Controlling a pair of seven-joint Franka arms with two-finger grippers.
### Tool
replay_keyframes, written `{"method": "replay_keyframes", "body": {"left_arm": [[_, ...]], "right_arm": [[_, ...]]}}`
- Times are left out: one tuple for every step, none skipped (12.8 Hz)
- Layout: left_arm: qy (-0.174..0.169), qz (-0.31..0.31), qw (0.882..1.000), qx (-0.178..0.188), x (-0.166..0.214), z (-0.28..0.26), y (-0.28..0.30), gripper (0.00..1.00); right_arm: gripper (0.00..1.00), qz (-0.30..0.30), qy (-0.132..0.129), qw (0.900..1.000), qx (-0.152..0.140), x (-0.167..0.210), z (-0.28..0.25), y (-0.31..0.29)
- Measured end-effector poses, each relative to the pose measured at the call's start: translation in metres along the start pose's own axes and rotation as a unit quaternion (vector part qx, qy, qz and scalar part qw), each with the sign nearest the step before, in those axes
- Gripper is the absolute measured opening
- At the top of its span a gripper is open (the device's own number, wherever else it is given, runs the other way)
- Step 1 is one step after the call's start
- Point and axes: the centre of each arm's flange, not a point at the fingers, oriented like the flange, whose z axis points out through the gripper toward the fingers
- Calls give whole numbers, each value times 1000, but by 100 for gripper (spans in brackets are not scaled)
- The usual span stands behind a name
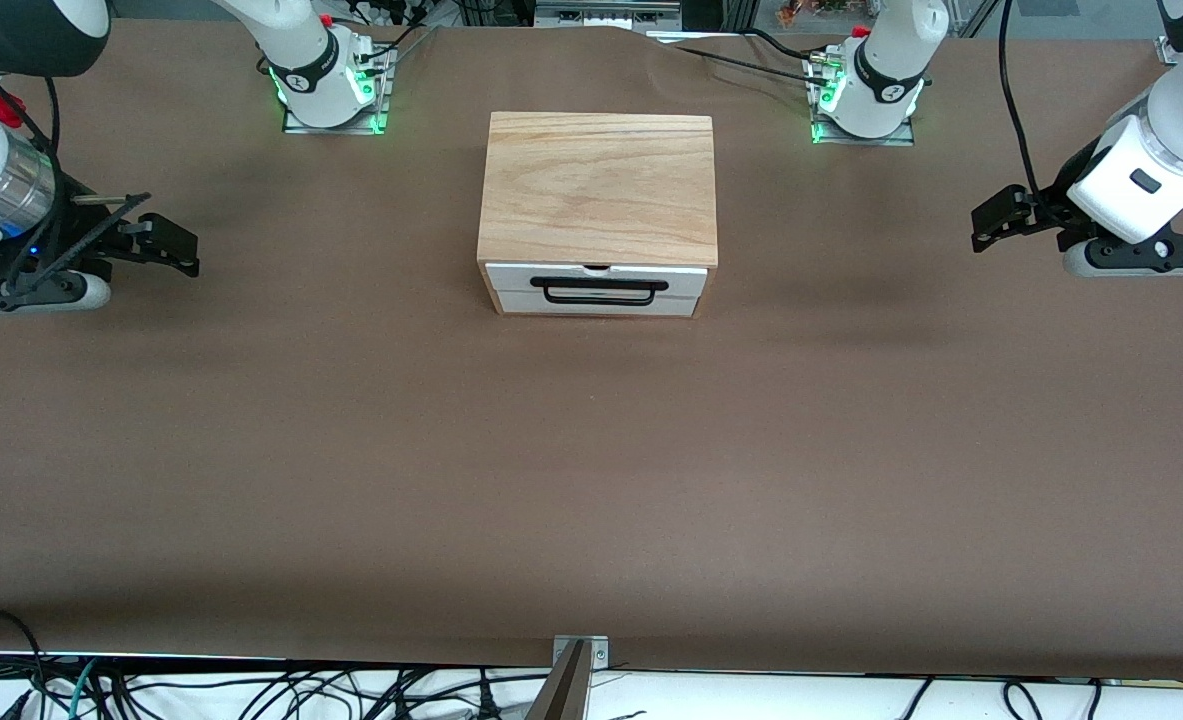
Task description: Close drawer with both arms simultaneously
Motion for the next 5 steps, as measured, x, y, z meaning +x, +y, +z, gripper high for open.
{"method": "replay_keyframes", "body": {"left_arm": [[0,0,1000,0,0,0,0,100],[0,0,1000,0,0,0,0,100],[0,0,1000,0,0,0,0,100],[0,0,1000,0,0,0,1,100],[0,1,1000,0,0,0,1,100]], "right_arm": [[100,1,3,1000,1,-2,-4,2],[100,2,5,1000,1,-3,-6,3],[100,1,7,1000,2,-4,-8,2],[100,1,7,1000,2,-4,-8,1],[100,0,7,1000,2,-4,-8,0]]}}
